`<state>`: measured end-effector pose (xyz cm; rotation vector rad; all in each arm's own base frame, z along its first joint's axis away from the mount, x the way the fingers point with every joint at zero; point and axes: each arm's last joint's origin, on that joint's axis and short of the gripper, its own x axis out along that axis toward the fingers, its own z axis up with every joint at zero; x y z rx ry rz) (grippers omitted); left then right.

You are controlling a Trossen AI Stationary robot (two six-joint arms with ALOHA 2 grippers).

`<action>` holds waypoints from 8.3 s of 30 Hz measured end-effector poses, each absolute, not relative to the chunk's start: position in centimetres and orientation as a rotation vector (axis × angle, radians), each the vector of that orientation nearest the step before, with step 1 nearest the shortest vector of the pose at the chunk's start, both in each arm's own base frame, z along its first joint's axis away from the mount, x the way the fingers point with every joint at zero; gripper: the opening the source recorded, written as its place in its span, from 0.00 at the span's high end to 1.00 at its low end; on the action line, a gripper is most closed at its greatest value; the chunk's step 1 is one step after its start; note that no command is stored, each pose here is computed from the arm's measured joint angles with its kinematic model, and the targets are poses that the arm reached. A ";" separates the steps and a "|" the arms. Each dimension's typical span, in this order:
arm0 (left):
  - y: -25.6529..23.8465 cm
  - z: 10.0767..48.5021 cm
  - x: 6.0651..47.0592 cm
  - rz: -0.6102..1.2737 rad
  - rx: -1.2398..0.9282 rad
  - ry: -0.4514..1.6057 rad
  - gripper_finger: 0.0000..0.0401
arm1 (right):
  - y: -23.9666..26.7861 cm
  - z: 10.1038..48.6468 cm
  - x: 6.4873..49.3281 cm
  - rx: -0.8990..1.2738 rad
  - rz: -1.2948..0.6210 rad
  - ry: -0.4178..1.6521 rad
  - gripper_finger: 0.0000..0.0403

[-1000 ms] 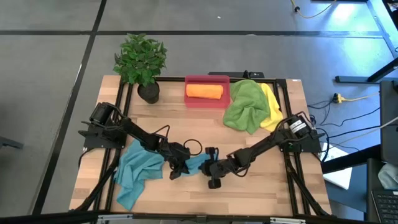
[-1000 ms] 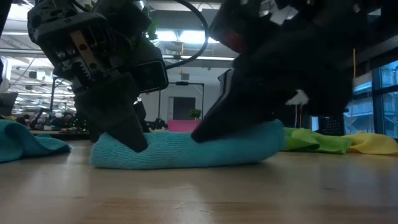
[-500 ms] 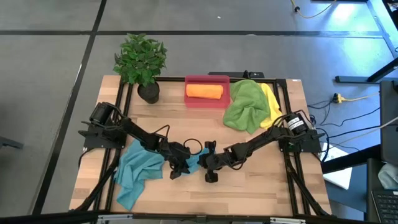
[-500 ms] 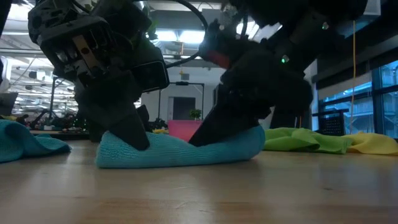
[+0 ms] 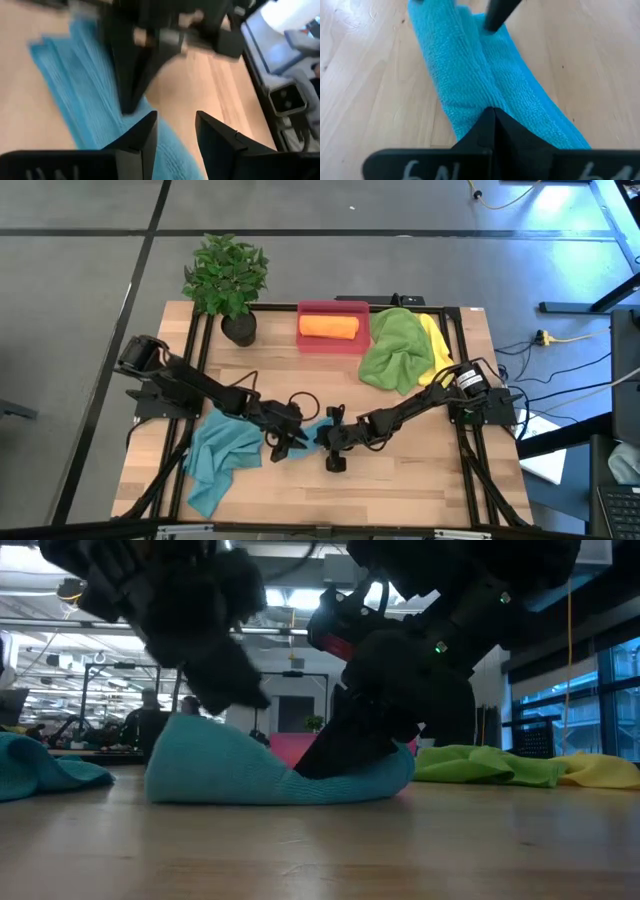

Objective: Roll microfiber towels into tight, uniform cylinder then place into a basket
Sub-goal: Roll the right blue towel

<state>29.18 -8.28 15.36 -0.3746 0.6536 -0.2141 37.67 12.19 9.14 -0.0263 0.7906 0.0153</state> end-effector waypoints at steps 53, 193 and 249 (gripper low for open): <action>-18.8 12.0 33.4 0.132 0.486 1.025 0.69 | 11.3 9.1 38.0 0.112 0.057 0.806 0.99; -8.2 12.6 32.2 -0.198 -0.382 1.063 0.93 | 10.6 11.2 34.7 0.480 0.038 1.185 0.96; -17.1 13.4 34.3 0.064 0.472 1.070 0.49 | 9.6 11.1 34.9 0.513 -0.003 1.196 0.95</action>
